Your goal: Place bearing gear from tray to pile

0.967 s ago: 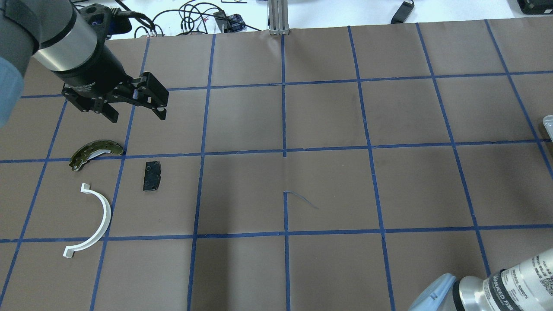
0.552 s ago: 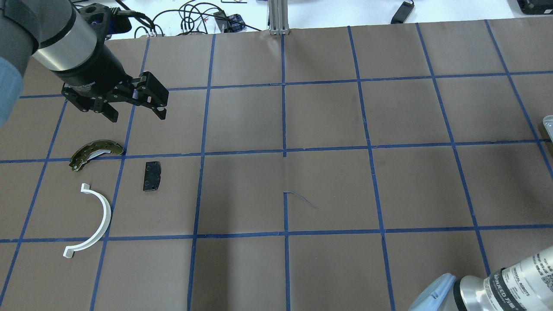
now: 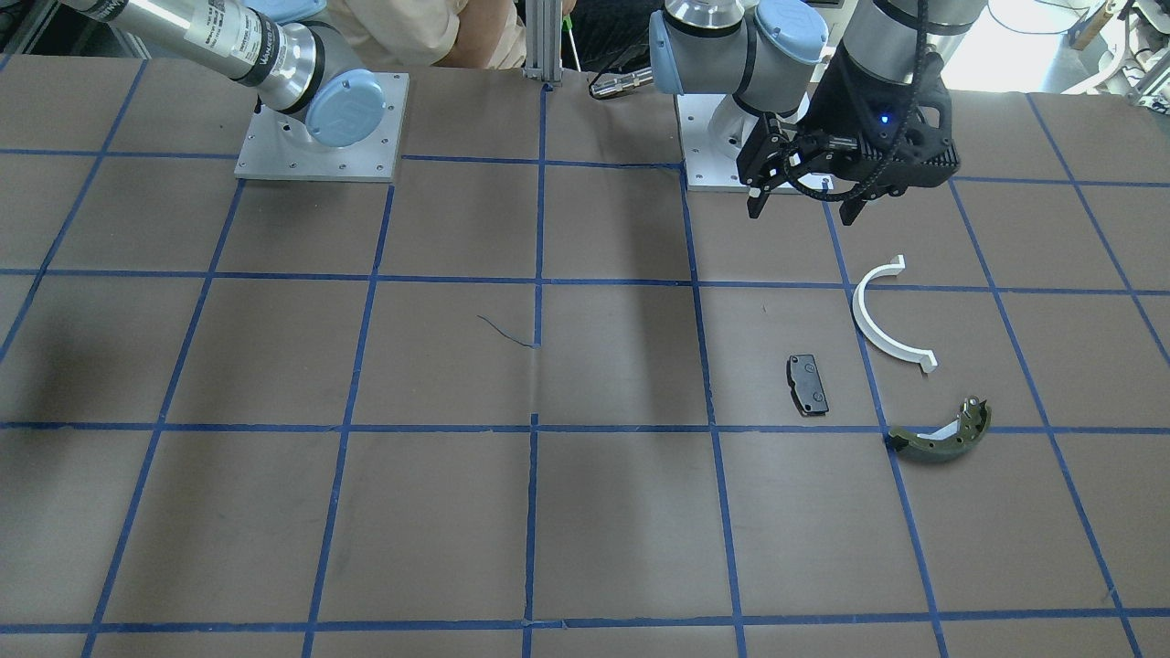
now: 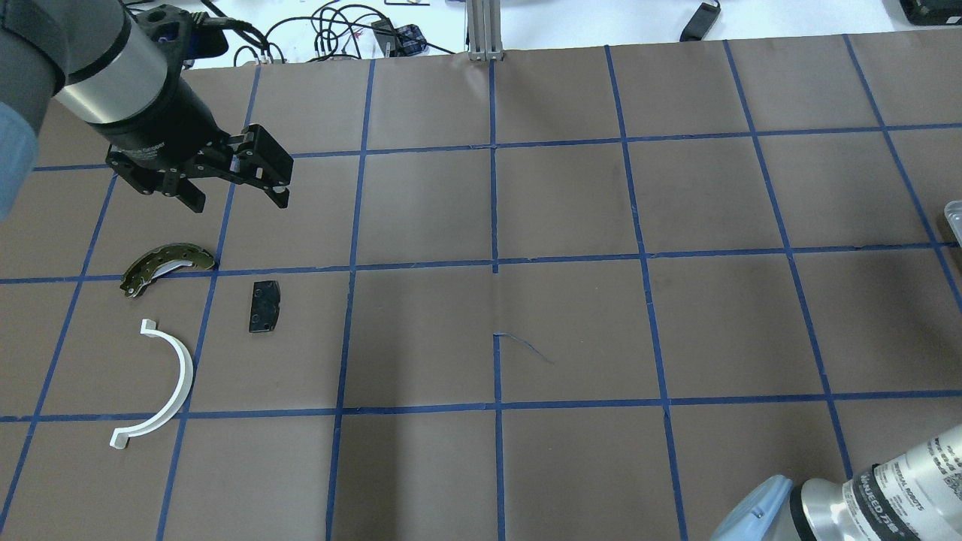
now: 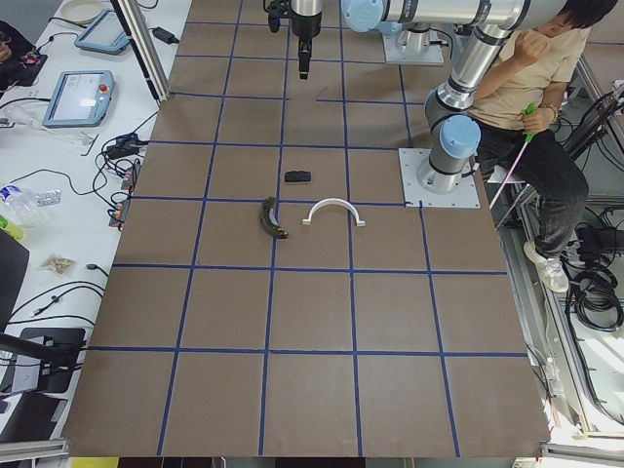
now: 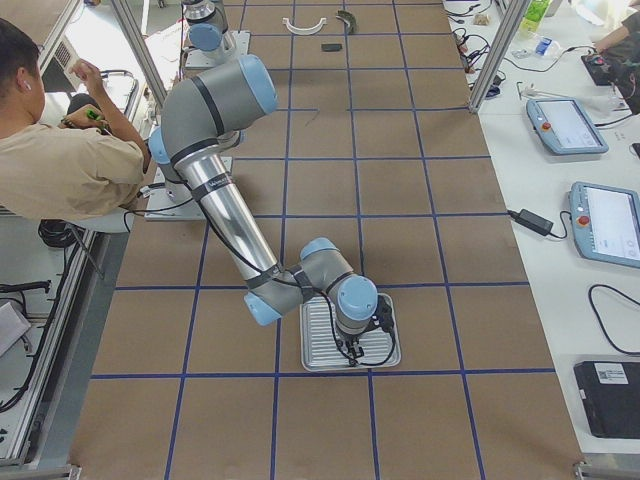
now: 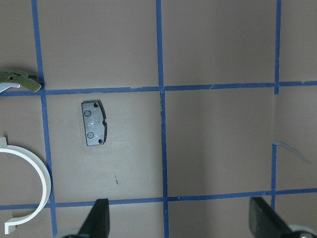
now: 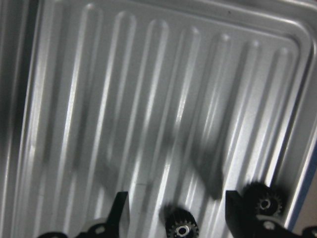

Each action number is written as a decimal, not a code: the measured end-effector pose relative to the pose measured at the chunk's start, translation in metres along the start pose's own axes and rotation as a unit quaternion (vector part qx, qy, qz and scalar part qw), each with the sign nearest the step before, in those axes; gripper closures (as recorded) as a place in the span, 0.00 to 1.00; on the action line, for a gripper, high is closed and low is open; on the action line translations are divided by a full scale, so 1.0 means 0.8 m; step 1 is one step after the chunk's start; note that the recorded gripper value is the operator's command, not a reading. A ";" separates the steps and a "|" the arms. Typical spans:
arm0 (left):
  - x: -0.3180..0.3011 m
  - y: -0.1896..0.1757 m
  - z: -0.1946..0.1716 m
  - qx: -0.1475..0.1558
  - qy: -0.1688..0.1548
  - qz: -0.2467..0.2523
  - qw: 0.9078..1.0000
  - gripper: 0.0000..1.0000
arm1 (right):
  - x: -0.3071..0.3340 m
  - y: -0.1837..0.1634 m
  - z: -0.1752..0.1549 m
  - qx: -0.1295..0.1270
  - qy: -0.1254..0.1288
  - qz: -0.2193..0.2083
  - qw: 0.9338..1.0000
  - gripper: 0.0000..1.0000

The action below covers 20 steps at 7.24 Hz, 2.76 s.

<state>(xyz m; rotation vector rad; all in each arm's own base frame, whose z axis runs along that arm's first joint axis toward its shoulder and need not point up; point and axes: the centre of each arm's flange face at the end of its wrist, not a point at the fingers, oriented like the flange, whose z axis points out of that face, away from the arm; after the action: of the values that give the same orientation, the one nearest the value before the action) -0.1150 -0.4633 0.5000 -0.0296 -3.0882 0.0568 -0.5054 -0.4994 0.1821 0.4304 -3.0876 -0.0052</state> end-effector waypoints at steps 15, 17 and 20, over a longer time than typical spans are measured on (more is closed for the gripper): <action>-0.001 0.001 0.000 0.001 0.001 -0.001 1.000 0.00 | -0.092 -0.053 -0.125 -0.033 -0.029 -0.008 0.999 1.00; -0.001 0.001 0.000 0.000 0.001 -0.001 1.000 0.00 | -0.190 -0.142 -0.163 -0.039 -0.033 -0.018 0.999 1.00; -0.001 0.001 0.000 0.000 0.001 0.000 1.000 0.00 | -0.376 -0.273 -0.176 -0.043 -0.033 -0.069 0.996 1.00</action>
<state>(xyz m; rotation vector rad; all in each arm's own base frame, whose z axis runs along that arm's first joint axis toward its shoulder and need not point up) -0.1142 -0.4622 0.4996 -0.0281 -3.0863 0.0553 -0.1531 -0.6276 0.3143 0.6504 -3.0994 -0.1571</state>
